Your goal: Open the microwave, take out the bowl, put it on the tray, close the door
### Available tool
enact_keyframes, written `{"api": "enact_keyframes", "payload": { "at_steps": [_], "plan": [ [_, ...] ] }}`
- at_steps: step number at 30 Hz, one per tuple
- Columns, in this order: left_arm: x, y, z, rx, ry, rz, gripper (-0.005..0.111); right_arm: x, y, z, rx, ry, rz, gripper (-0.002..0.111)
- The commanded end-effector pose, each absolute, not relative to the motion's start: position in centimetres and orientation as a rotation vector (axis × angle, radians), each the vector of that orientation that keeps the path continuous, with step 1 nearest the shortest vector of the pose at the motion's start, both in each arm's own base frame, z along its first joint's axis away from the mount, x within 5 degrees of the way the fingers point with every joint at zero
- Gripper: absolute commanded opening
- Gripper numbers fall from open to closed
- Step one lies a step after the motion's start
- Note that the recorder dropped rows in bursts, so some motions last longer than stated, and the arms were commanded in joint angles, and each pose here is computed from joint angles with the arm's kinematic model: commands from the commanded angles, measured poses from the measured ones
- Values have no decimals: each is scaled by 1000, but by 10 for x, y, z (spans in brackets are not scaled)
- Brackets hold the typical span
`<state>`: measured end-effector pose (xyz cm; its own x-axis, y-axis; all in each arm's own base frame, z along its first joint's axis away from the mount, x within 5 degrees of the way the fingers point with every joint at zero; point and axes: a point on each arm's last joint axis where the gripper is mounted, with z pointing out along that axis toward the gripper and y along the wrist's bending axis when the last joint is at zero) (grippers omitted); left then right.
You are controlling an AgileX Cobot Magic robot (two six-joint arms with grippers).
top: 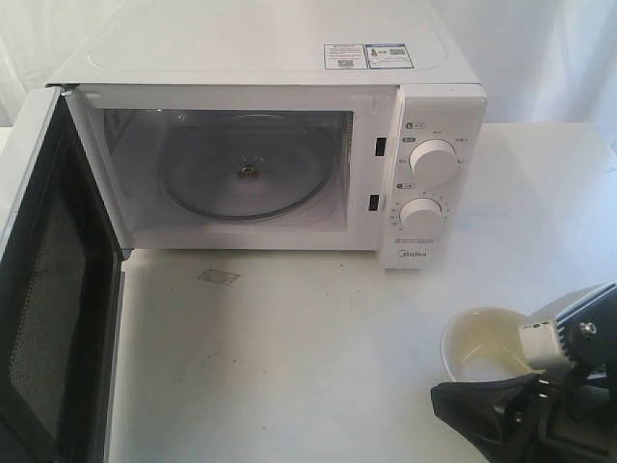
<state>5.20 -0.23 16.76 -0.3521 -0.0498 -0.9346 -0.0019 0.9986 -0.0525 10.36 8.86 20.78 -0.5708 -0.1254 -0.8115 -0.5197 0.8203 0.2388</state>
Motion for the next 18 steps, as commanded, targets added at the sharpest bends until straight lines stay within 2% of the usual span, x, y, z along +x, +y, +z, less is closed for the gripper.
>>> {"api": "enact_keyframes", "payload": {
  "at_steps": [1, 18],
  "plan": [
    [52, -2, 166, -41, 1931, -45, 0, 102, 88, 206, -470, 2142, 583, 0],
    [52, -2, 166, 47, 1930, 16, 0, 102, 88, 206, -470, 2142, 583, 0]
  ]
}}
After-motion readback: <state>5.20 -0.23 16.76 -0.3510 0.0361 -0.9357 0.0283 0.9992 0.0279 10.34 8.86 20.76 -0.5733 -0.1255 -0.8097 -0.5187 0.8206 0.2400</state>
